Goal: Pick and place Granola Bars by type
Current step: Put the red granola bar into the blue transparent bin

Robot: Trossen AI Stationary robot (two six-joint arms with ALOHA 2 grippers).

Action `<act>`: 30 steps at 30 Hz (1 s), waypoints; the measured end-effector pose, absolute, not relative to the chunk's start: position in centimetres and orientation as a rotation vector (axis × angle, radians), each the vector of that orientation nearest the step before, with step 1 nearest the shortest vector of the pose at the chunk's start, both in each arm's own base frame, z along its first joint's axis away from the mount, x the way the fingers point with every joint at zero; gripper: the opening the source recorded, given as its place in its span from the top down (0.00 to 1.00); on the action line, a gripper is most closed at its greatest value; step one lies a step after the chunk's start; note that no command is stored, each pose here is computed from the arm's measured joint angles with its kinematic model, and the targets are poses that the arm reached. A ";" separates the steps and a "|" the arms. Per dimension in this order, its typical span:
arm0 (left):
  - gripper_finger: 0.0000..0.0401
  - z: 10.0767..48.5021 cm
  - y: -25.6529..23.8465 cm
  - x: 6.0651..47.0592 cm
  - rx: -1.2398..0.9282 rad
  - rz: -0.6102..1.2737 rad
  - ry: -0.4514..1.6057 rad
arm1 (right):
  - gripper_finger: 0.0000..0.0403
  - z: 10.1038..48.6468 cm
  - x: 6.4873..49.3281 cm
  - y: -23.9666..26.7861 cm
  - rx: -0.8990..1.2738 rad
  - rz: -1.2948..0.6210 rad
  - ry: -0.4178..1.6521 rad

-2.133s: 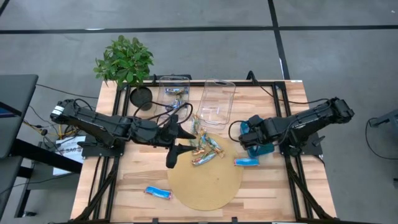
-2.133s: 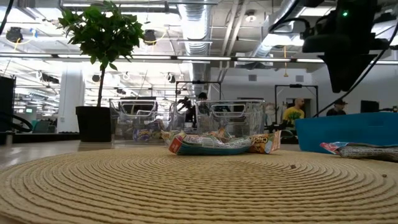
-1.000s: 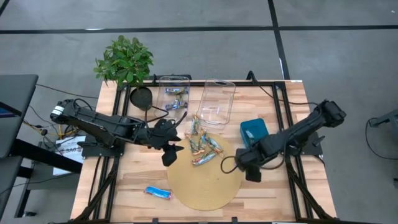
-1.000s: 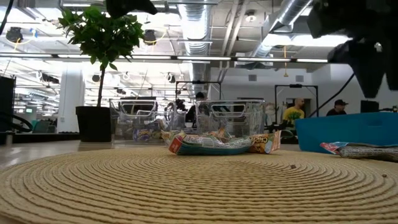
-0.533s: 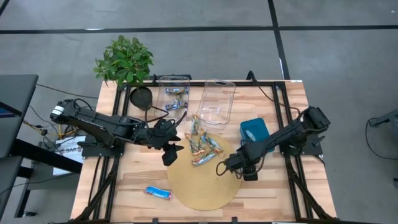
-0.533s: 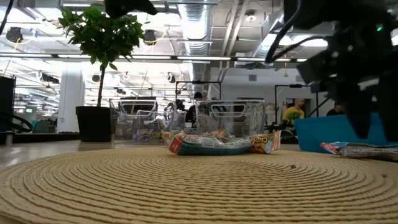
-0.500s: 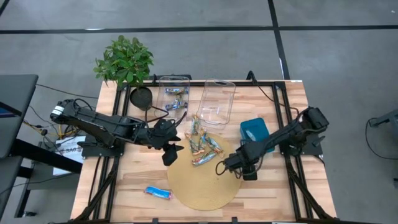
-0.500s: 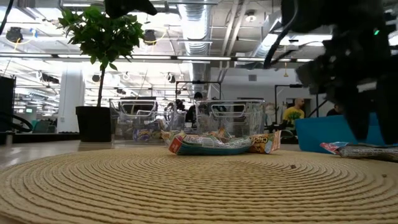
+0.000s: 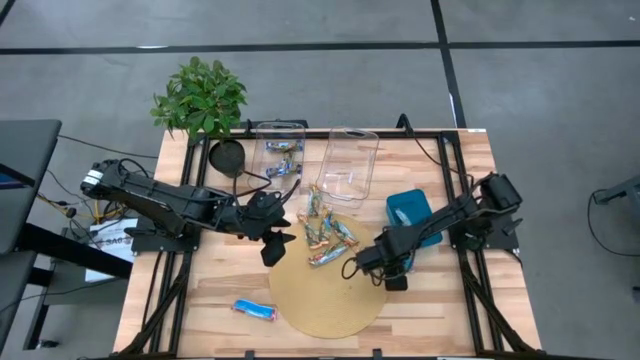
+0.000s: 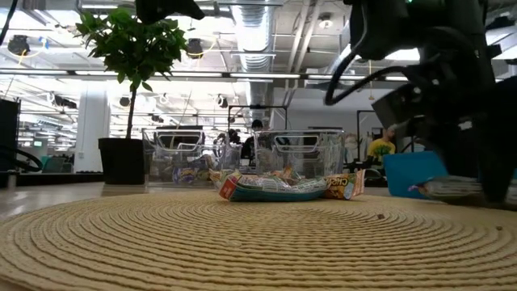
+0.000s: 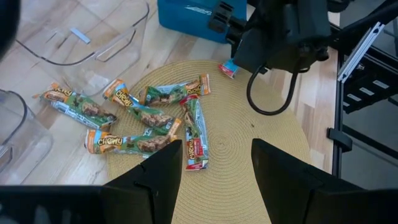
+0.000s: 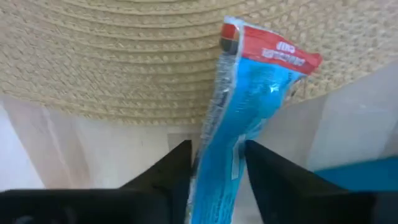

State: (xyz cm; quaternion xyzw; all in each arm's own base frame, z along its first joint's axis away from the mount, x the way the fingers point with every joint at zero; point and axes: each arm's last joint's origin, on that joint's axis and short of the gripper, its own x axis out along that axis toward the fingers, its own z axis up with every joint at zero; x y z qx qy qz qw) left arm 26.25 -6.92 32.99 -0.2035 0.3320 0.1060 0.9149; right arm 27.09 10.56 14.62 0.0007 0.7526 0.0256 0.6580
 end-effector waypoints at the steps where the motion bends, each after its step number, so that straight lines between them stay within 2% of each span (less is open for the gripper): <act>1: 0.54 33.0 -6.9 26.2 -0.419 0.218 0.684 | 0.70 14.7 27.1 10.6 0.013 0.050 1.697; 7: 0.54 33.0 -6.9 26.3 -0.419 0.219 0.682 | 0.87 16.4 27.5 10.4 0.127 -0.018 1.574; 14: 0.54 33.1 -6.9 26.3 -0.416 0.232 0.664 | 0.98 20.8 27.0 8.0 0.296 -0.295 1.328; 19: 0.54 33.1 -6.9 26.4 -0.418 0.231 0.659 | 0.99 24.1 25.2 5.4 0.426 -0.527 1.178; 23: 0.54 33.1 -6.9 26.4 -0.418 0.231 0.658 | 1.00 25.9 22.5 3.4 0.488 -0.723 1.157; 26: 0.54 33.2 -6.9 26.4 -0.420 0.229 0.653 | 1.00 26.7 21.0 2.4 0.507 -0.788 1.186; 30: 0.54 33.3 -6.9 26.5 -0.424 0.226 0.642 | 1.00 27.1 20.0 1.6 0.538 -0.782 1.249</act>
